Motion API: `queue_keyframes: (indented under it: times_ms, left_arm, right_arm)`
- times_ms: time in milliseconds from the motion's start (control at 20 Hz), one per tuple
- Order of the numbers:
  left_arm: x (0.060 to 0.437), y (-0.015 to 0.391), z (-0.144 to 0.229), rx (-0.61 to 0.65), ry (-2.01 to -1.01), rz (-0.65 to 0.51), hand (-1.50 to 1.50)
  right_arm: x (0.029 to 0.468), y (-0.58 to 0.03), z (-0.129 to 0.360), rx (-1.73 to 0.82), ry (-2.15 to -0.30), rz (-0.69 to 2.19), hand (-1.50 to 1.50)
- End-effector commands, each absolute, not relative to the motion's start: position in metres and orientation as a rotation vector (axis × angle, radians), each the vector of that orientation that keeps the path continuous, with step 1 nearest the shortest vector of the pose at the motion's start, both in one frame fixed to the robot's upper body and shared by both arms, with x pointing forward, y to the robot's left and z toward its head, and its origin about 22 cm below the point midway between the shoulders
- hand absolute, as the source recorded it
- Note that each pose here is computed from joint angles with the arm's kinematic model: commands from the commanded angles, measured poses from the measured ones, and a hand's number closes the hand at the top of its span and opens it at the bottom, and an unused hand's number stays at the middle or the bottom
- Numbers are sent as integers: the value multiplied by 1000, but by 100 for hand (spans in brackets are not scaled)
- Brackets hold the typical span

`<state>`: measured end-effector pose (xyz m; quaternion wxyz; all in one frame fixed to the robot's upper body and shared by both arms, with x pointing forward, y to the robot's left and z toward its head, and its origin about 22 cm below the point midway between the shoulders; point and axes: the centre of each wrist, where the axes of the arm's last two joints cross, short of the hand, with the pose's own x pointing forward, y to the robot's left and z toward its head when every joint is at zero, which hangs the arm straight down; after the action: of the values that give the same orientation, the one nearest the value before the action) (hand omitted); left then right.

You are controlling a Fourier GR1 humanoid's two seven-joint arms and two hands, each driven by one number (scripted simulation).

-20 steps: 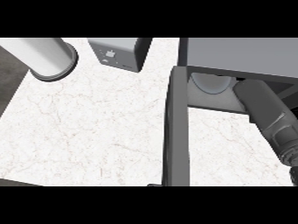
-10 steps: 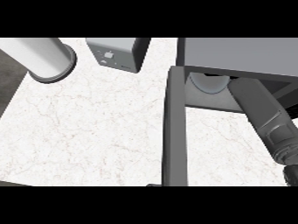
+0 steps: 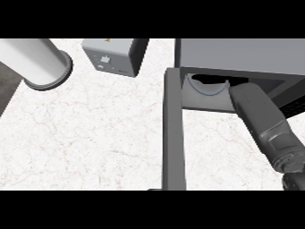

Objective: Pick up the milk, place it into the microwave and close the microwave

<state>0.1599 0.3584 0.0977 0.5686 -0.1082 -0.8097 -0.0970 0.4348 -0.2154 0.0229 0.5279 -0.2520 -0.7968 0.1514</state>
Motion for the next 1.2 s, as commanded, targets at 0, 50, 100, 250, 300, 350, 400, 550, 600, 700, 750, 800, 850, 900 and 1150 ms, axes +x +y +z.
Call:
queue_keyframes:
  times_ms: [0, 50, 100, 250, 300, 350, 400, 550, 600, 700, 750, 800, 850, 900, 1150]
  left_arm:
    - [161, 351, 92, -298, -1893, -241, -150]
    - [165, 351, 95, -308, -1896, -239, -150]
    - [163, 347, 92, -316, -1891, -261, -150]
    - [175, 333, 98, -355, -1903, -282, 150]
    - [176, 332, 99, -358, -1884, -282, 150]
    - [165, 322, 93, -388, -1880, -286, 150]
    - [181, 313, 98, -374, -1867, -275, 150]
    - [177, 307, 94, -387, -1840, -286, 150]
    - [172, 297, 109, -407, -1840, -307, 150]
    - [178, 295, 91, -424, -1803, -311, 150]
    - [173, 292, 93, -432, -1827, -327, 150]
    - [182, 288, 88, -424, -1800, -301, 150]
    - [176, 285, 95, -435, -1789, -296, 150]
    - [171, 274, 108, -436, -1801, -309, 150]
    - [177, 260, 92, -471, -1755, -351, 150]
  right_arm:
    - [438, -221, 29, -439, -1911, 283, -150]
    - [425, -216, 5, -417, -1926, 248, -150]
    - [422, -218, -1, -415, -1905, 221, -150]
    - [421, -227, -1, -306, -1886, 198, -150]
    - [418, -228, -6, -296, -1889, 185, -150]
    - [404, -231, -27, -245, -1877, 167, -150]
    - [401, -226, -32, -182, -1890, 169, -150]
    - [393, -231, -43, -81, -1864, 131, -150]
    - [378, -219, -64, -55, -1861, 115, -150]
    - [375, -221, -67, -6, -1884, 84, -150]
    - [365, -225, -78, -16, -1861, 72, -150]
    - [367, -224, -75, -1, -1862, 115, -150]
    - [366, -223, -75, 2, -1845, 77, -150]
    - [348, -231, -94, -7, -1845, 89, -150]
    - [324, -237, -109, 10, -1829, 111, -150]
